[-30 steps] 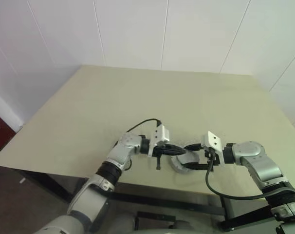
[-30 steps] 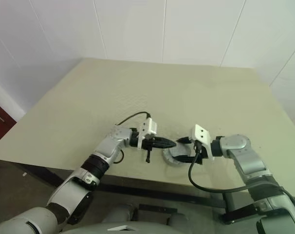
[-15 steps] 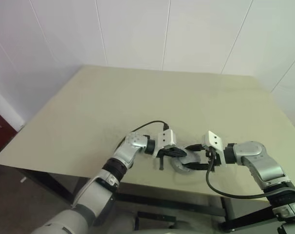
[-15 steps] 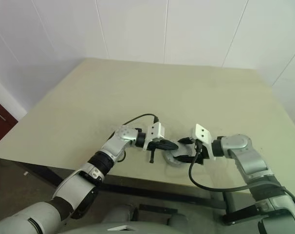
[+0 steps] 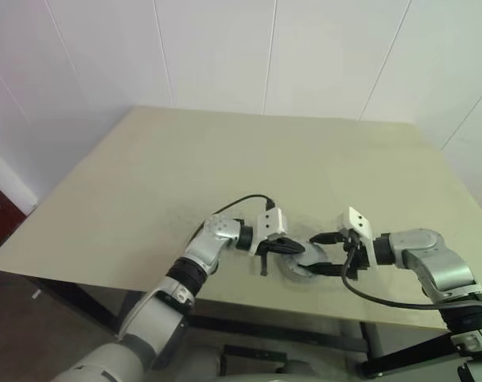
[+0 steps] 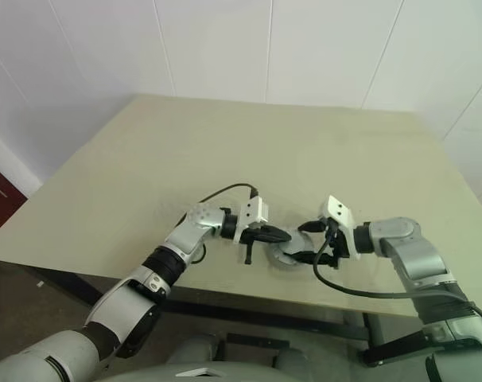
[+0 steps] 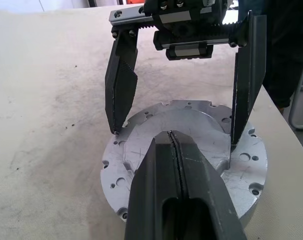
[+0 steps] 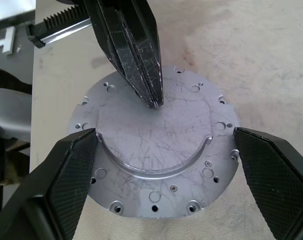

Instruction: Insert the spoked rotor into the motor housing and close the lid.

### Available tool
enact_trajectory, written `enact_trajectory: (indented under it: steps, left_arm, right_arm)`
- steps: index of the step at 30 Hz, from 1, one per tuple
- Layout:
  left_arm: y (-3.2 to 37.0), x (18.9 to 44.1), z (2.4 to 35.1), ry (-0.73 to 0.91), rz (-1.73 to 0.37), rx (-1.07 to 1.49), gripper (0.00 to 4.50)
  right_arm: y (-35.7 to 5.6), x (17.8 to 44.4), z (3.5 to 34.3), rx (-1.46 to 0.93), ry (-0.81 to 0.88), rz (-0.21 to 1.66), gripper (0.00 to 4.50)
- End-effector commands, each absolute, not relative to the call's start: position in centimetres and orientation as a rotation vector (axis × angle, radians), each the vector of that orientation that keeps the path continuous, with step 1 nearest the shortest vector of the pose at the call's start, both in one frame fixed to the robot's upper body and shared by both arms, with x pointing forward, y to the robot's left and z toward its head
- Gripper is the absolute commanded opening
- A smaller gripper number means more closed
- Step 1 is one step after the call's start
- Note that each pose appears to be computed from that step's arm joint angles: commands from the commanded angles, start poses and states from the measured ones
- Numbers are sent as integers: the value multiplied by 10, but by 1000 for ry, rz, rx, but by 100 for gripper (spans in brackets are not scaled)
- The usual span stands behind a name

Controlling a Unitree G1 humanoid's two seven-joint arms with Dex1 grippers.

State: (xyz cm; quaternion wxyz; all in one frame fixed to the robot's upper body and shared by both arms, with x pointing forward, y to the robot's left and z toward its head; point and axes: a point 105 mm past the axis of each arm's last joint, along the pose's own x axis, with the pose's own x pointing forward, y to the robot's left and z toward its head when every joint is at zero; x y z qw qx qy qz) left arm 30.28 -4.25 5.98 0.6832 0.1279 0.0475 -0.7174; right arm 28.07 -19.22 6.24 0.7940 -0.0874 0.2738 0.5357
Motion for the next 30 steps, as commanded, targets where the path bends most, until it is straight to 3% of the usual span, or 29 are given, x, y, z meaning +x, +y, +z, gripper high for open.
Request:
enact_trajectory:
  steps: [1,22,30]
  left_arm:
    - [-27,302,36,239,-1598,306,0]
    - [-20,308,36,261,-1579,297,0]
    - [-27,312,57,197,-1598,222,0]
  right_arm:
    - [-215,270,40,-105,742,1063,449]
    - [-220,273,60,-101,663,1103,449]
    - [-224,276,63,-79,653,1088,449]
